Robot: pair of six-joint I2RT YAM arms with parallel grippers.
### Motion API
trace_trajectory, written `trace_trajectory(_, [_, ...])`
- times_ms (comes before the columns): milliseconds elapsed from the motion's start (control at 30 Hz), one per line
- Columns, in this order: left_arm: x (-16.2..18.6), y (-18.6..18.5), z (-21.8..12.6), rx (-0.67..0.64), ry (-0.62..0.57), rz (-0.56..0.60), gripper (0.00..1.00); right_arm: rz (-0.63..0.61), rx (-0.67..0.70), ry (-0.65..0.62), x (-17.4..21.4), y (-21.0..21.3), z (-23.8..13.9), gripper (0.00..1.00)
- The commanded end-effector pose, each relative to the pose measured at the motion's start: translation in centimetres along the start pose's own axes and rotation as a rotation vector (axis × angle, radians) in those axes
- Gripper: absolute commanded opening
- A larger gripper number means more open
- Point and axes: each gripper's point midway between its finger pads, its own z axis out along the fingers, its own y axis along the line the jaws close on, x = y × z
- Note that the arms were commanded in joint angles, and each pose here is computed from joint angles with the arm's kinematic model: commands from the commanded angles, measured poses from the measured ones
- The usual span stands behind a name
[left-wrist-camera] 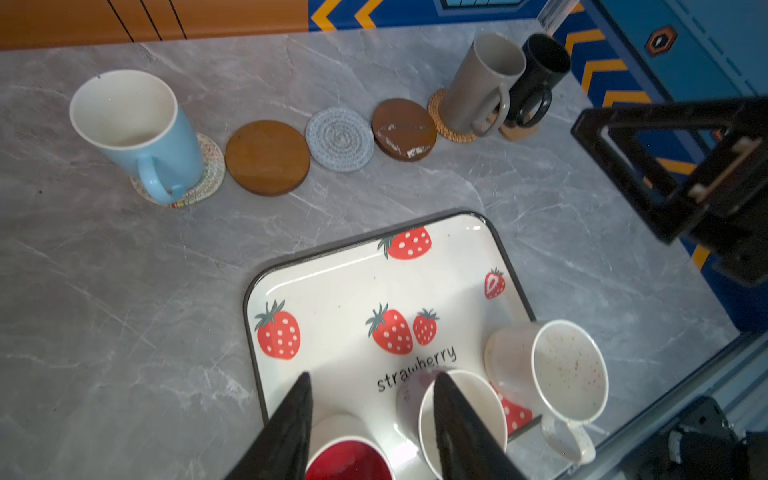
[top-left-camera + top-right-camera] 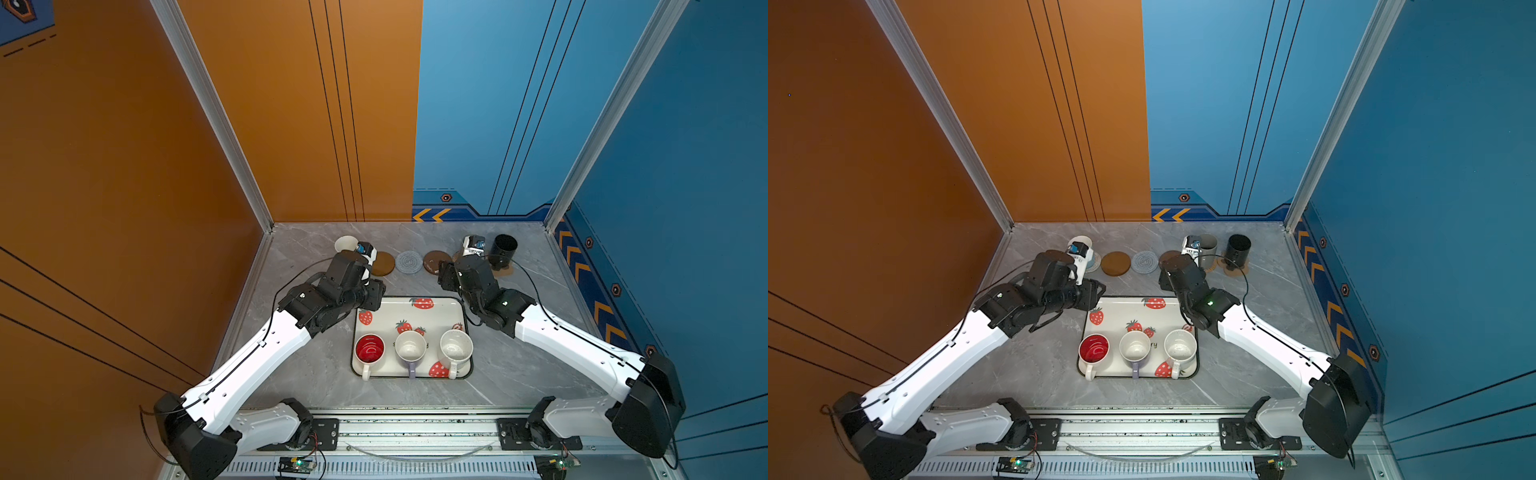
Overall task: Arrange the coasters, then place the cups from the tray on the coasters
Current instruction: 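Move the left gripper over the red-lined white mug on the tray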
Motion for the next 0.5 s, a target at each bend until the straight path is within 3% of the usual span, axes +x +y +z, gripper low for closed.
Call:
trace_trajectory(0, [3.0,0.3,-2.7,-0.047,0.106,0.045,0.48,0.064,-0.019,-0.033,-1.2,-0.7,-0.4,0.65])
trace_trajectory(267, [11.2,1.8,-4.9,-0.155,0.407,0.117,0.38,0.097,-0.039,-0.019,-0.7,-0.9,0.1,0.65])
trace_trajectory(467, [15.8,1.2,-4.7,-0.138,0.519,0.116,0.4,0.109,-0.067,-0.005,-0.4,-0.3,0.5,0.65])
